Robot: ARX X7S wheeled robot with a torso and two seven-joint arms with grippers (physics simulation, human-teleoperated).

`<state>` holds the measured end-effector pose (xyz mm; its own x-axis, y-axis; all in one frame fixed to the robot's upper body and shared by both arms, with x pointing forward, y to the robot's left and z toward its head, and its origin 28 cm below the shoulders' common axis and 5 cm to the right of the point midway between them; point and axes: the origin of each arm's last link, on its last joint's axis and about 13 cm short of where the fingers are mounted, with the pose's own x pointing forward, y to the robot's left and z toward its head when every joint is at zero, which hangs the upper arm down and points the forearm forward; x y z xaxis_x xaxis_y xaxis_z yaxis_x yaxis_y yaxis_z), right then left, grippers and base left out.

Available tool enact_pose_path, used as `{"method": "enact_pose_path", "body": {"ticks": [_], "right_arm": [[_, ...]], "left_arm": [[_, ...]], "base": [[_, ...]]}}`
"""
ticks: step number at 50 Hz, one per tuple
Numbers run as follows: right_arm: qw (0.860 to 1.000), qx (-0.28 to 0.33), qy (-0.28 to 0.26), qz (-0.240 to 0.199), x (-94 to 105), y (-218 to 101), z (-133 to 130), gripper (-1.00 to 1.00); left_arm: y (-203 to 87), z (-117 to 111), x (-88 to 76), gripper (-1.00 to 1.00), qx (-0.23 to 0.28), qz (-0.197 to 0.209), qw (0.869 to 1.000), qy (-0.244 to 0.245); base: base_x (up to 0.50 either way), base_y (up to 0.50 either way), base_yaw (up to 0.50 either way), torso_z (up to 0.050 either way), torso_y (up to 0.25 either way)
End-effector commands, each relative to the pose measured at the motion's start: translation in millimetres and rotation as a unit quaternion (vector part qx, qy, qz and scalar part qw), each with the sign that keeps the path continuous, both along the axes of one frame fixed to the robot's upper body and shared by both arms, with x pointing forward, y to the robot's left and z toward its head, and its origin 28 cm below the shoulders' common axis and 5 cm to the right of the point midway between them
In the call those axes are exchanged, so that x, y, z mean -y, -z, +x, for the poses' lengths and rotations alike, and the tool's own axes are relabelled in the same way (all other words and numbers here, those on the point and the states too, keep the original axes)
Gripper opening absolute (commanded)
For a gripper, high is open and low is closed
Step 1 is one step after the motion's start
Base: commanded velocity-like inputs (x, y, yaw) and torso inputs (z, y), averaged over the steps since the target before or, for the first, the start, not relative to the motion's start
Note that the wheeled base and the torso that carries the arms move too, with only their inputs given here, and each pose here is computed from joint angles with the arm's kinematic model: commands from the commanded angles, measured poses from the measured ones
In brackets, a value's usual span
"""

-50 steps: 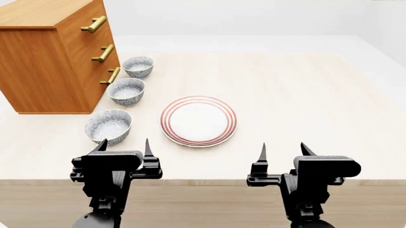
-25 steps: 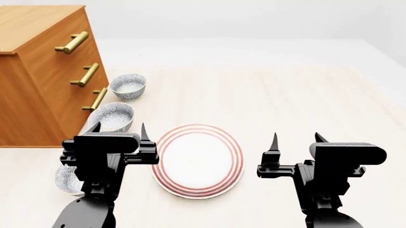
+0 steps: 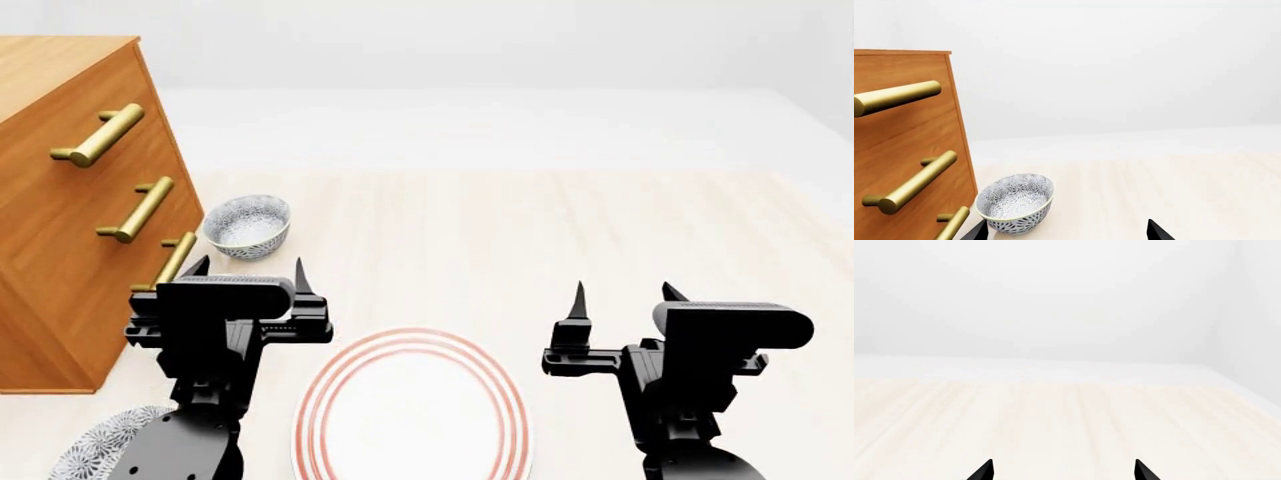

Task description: Put the bowl in the middle on the plate.

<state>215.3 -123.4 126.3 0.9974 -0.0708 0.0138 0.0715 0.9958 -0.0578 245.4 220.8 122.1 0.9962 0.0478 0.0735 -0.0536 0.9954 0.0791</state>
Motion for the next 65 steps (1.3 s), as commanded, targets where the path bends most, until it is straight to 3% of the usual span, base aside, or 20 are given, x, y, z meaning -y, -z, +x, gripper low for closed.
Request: {"method": "enact_pose_path", "body": {"ticks": [1,7,10,12,13,15,16,17,31,32,33,35,41,49,65], "right_arm": [[1.0,-0.003,-0.002,0.004,0.3,1.4,-0.1,1.0],[1.0,-0.011,-0.002,-0.003,-0.3,3.6,1.1,1.0],[1.0,-0.013,0.0,-0.001,0.2,3.7,1.4,1.0],[1.0,-0.016,0.005,-0.001,0.9,3.7,2.1,1.0],[1.0,-0.02,0.006,0.002,1.7,3.8,2.6,1.0],[1.0,-0.021,0.006,0.001,1.8,4.4,3.0,1.0],[0.999,-0.043,0.002,-0.004,1.9,14.2,9.4,1.0],[0.999,-0.043,0.001,-0.004,1.7,14.6,9.8,1.0],[0.999,-0.046,-0.003,-0.003,0.7,16.7,10.2,1.0],[0.999,-0.047,-0.004,-0.003,0.5,17.5,10.4,1.0],[0.999,-0.048,-0.004,-0.003,0.5,17.9,10.7,1.0],[0.999,-0.049,-0.004,-0.003,0.5,18.8,11.1,1.0],[0.999,-0.05,-0.004,-0.001,0.8,19.7,11.2,1.0],[0.999,-0.053,-0.002,-0.001,1.0,21.3,11.6,1.0],[0.998,-0.056,-0.002,0.001,1.2,23.8,12.5,1.0]], "left_arm": [[1.3,-0.1,0.2,1.0,-0.001,0.002,1.0,-0.001],[1.2,0.4,0.4,1.0,-0.009,0.004,1.0,0.001],[-2.3,4.9,0.6,1.0,-0.041,0.016,0.999,-0.007],[-17.0,10.0,-0.7,1.0,-0.056,0.028,0.998,-0.023],[-54.6,20.4,-4.2,1.0,-0.035,0.029,0.999,-0.008],[-57.8,20.6,-6.7,1.0,-0.126,0.048,0.991,-0.005],[-66.3,40.3,-11.5,1.0,-0.215,0.107,0.971,0.01],[-88.1,60.1,-19.9,1.0,-0.251,0.1,0.963,-0.019],[-85.9,71.3,-22.3,1.0,-0.274,0.098,0.957,-0.022],[-85.9,74.4,-22.7,1.0,-0.308,0.095,0.947,-0.018],[-86.2,75.5,-22.8,1.0,-0.314,0.094,0.945,-0.016],[-85.4,80.4,-23.5,1.0,-0.342,0.109,0.932,-0.05],[-82.8,91.6,-24.3,1.0,-0.385,0.1,0.917,-0.039],[-71.7,97.9,-24.8,1.0,-0.41,0.092,0.907,-0.029],[-56.3,115.4,-25.4,1.0,-0.425,0.074,0.902,-0.03]], "base": [[0.0,0.0,0.0,0.0,0.0],[0.0,0.0,0.0,0.0,0.0],[0.0,0.0,0.0,0.0,0.0],[0.0,0.0,0.0,0.0,0.0],[0.0,0.0,0.0,0.0,0.0],[0.0,0.0,0.0,0.0,0.0],[0.0,0.0,0.0,0.0,0.0],[0.0,0.0,0.0,0.0,0.0],[0.0,0.0,0.0,0.0,0.0],[0.0,0.0,0.0,0.0,0.0],[0.0,0.0,0.0,0.0,0.0],[0.0,0.0,0.0,0.0,0.0],[0.0,0.0,0.0,0.0,0.0],[0.0,0.0,0.0,0.0,0.0],[0.0,0.0,0.0,0.0,0.0]]}}
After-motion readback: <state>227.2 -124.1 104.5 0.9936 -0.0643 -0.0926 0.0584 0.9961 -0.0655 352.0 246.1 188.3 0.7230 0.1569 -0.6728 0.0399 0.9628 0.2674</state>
